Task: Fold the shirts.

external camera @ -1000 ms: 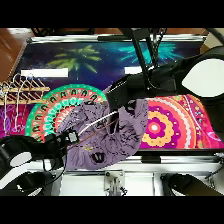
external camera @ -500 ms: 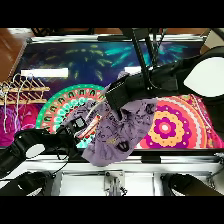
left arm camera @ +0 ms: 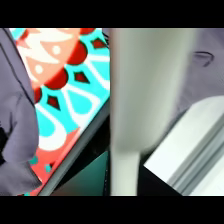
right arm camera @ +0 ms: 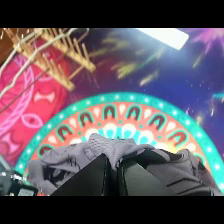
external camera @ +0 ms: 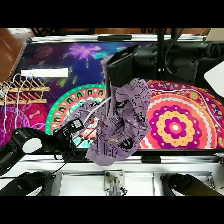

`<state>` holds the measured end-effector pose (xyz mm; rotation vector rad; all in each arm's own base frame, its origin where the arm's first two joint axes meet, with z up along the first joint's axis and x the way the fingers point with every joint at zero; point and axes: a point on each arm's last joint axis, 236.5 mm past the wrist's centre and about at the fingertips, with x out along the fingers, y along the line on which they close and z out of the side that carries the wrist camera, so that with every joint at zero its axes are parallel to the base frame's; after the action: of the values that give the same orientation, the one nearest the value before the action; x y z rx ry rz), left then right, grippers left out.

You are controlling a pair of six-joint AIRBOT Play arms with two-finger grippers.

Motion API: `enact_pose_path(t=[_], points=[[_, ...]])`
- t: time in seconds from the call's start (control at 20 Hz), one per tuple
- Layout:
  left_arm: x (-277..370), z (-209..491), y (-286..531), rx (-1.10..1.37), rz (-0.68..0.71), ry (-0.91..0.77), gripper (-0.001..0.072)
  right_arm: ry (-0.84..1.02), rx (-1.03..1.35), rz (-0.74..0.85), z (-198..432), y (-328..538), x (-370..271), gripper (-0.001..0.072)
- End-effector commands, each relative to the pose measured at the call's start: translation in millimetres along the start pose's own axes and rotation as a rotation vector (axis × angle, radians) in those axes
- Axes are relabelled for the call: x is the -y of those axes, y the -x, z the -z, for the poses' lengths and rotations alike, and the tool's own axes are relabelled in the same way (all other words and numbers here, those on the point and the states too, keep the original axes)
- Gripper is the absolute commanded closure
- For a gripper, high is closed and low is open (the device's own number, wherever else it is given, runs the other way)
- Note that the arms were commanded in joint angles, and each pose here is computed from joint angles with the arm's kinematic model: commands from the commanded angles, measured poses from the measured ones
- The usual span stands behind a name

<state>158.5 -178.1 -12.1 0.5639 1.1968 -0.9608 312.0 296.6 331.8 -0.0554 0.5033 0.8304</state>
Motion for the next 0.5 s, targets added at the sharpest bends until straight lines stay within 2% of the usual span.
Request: enact_pose_path(t=[0.0, 0.25, 0.35, 0.45], points=[[24.9, -8.0, 5.9, 0.031, 0.106, -0.081, 0.0647, 0.014, 0.009, 0.024, -3.4, 3.1, 5.0, 0.0621], [23.8, -55.6, 38.0, 0.19, 0.077, -0.154, 0.0648, 0.011, -0.116, 0.03, 26.1, 4.5, 6.6, 0.0621], [16.0, -75.0, 43.1, 0.251, 0.044, -0.16, 0.0648, -0.002, -0.104, -0.011, 23.4, 4.2, -3.5, 0.0621], [12.8, -74.1, 29.7, 0.211, 0.061, -0.146, 0.0648, -0.019, -0.065, -0.069, 14.0, 4.1, -17.3, 0.0621]])
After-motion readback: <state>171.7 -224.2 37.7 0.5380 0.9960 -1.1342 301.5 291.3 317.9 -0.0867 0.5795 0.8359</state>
